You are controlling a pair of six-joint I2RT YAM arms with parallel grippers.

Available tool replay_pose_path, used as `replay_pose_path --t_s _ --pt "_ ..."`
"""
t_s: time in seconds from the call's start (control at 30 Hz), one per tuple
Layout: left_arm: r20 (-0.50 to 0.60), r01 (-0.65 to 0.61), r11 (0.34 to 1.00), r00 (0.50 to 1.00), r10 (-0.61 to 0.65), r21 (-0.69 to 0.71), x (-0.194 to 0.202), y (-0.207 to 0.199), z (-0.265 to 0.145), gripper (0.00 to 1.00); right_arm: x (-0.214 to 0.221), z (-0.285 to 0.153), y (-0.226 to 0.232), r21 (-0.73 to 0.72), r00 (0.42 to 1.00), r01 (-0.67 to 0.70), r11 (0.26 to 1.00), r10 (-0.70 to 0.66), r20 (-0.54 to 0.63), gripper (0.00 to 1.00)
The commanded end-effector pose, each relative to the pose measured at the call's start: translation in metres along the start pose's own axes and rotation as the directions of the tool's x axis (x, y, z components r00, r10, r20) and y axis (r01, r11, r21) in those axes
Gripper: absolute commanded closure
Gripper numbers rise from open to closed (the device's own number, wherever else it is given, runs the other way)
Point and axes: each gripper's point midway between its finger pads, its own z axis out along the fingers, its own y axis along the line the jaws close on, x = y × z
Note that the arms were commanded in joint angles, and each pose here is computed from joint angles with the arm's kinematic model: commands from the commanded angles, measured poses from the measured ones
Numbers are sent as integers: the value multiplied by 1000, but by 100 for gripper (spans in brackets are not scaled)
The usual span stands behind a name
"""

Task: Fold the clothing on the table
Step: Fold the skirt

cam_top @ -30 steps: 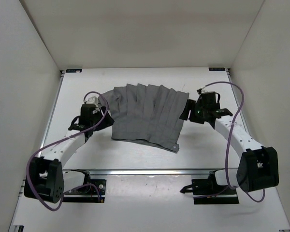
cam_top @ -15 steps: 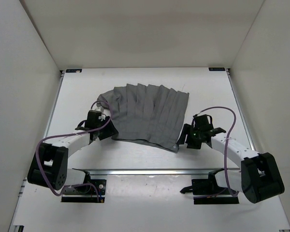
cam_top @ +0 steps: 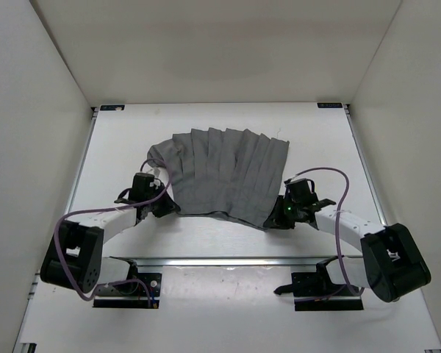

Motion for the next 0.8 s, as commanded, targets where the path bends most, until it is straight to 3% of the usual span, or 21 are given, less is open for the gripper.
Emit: replay_pose_path --t_s 0.0,0.1,0.23,0.37,0.5,0.57,0.63,0.7,0.77 --pt "88 -16 995 996 8 95 -27 -27 -20 100 -30 -14 27 -58 994 84 995 -80 69 100" --pt "181 -56 989 983 31 134 -66 -55 -50 100 -72 -55 66 -129 963 212 969 -185 194 100" --pt "373 -141 965 927 51 220 -130 -120 -129 100 -122 -143 132 -183 850 425 887 -322 417 100" --pt "510 -223 929 859 44 296 -166 -172 -215 100 -137 -229 188 -204 710 583 786 -371 598 100" --pt "621 -289 889 784 6 356 -176 -209 -288 100 -134 -285 213 -199 647 629 752 -364 669 100" --pt "635 -280 894 773 -6 349 -181 -210 -298 100 -139 -303 219 -184 615 645 741 -362 700 100" --pt "634 -262 910 773 -3 323 -194 -207 -284 100 -155 -297 217 -177 622 642 746 -373 689 100" --pt "616 -234 918 788 -13 319 -205 -199 -264 100 -172 -279 215 -198 646 635 747 -374 665 100" --pt "538 -198 918 843 -20 344 -213 -194 -224 100 -190 -261 213 -218 670 626 749 -373 642 100"
